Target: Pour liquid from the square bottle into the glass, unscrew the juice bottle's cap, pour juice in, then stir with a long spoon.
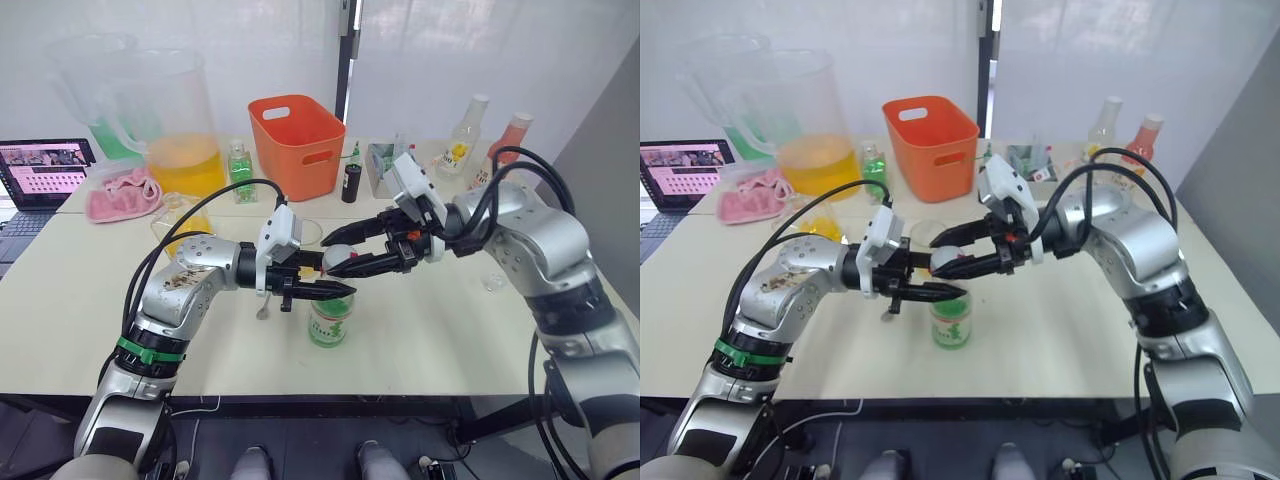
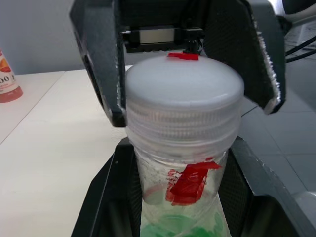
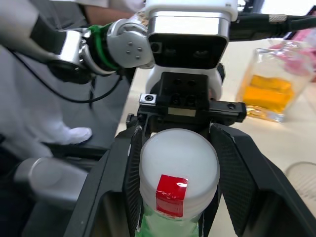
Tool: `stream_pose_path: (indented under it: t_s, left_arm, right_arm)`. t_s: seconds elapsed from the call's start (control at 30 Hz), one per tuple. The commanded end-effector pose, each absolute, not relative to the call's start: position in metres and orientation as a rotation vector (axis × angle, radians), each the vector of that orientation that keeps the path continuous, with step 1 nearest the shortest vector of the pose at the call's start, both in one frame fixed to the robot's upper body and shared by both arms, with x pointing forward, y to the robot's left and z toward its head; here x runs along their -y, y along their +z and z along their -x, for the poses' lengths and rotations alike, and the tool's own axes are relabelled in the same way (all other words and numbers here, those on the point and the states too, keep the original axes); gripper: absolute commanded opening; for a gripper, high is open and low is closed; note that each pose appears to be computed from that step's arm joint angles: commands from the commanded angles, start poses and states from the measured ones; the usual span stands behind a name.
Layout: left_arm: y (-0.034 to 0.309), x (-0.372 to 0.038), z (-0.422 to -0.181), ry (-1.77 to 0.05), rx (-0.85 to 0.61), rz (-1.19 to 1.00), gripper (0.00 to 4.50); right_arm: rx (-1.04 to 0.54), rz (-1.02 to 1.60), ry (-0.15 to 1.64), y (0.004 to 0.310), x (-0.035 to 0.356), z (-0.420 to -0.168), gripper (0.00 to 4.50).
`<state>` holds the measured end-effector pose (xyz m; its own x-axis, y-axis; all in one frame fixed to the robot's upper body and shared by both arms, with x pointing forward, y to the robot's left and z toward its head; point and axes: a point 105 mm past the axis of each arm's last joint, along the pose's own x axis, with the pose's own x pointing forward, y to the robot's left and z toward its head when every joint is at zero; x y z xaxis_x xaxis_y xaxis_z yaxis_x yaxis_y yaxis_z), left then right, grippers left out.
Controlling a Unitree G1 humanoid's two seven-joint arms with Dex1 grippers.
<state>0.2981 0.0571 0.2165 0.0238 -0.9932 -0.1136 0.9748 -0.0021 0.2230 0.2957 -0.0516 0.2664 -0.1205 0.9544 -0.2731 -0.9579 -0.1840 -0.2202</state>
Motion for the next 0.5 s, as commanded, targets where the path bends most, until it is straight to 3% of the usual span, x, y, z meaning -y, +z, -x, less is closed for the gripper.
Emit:
stream_pose_path:
  t_s: [0.03, 0.13, 0.17, 0.4, 0.5]
  left_arm:
    - [0.226, -0.054, -0.29, -1.568, 0.121, -0.263, 1.51]
    - [0.224, -0.055, -0.29, -1.561, 0.114, -0.259, 1.5]
    - [0.224, -0.055, -0.29, -1.557, 0.112, -0.257, 1.5]
    - [0.223, -0.054, -0.293, -1.544, 0.111, -0.247, 1.5]
    - [0.224, -0.055, -0.295, -1.535, 0.115, -0.242, 1.5]
  right_arm:
    - [-0.038, 0.422, 1.763, 0.266, 0.055, -0.305, 1.67]
    - [-0.029, 0.431, 1.775, 0.272, 0.056, -0.308, 1.67]
    - [-0.014, 0.431, 1.778, 0.276, 0.055, -0.306, 2.47]
    - [0.079, 0.441, 1.739, 0.304, 0.06, -0.285, 4.5]
    - [0.098, 0.426, 1.674, 0.309, 0.067, -0.28, 4.5]
